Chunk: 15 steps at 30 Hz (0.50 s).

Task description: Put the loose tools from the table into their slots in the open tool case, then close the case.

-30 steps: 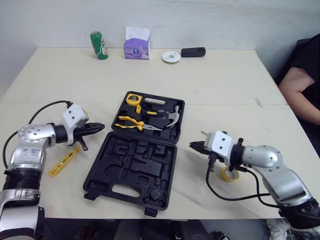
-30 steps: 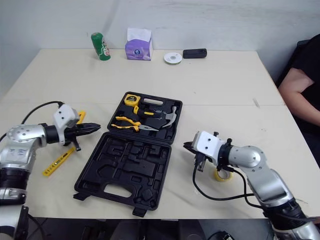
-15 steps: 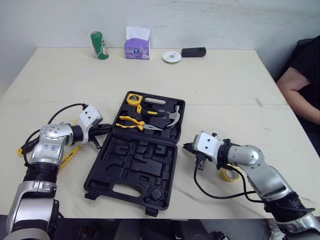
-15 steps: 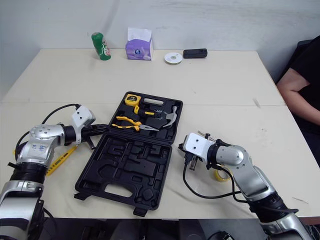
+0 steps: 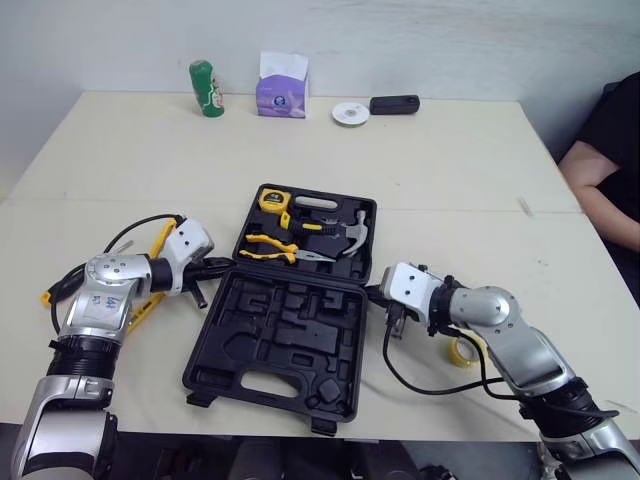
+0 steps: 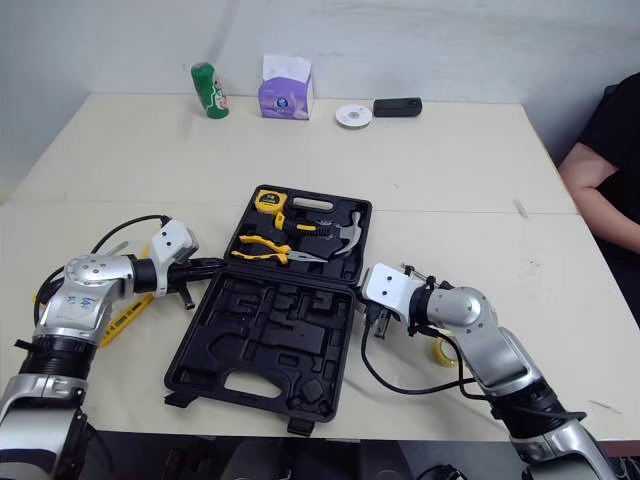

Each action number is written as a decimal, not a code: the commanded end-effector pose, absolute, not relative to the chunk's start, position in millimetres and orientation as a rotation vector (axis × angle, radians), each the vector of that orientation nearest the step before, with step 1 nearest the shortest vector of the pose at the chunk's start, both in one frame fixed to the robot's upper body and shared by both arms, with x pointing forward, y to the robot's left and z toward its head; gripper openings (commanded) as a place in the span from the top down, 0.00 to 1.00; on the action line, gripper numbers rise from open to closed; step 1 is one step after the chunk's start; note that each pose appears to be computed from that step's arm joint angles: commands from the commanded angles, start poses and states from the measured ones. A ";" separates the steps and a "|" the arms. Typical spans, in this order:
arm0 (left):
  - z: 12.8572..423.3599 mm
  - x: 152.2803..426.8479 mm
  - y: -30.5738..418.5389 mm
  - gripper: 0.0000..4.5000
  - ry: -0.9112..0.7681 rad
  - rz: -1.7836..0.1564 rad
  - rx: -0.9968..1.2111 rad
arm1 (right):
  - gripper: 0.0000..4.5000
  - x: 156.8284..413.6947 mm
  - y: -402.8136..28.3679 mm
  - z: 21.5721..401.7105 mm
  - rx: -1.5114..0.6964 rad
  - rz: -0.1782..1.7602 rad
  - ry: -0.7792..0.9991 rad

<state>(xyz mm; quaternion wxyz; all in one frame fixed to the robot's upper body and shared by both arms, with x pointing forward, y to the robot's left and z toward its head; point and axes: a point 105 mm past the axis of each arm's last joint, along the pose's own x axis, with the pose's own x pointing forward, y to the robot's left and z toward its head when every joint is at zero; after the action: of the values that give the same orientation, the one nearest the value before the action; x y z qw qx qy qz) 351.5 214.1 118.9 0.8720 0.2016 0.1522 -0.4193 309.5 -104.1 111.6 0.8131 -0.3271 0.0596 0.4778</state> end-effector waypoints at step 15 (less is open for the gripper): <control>116.5 316.3 174.0 0.99 0.267 -0.952 0.349 | 1.00 317.4 -119.3 120.8 -0.775 1.052 0.103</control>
<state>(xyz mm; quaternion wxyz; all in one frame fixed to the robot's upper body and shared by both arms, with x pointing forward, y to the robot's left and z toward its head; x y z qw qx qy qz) 323.5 193.7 109.3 0.8793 0.1713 0.1535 -0.4170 318.7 -127.6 111.7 0.7988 -0.3562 0.0755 0.4789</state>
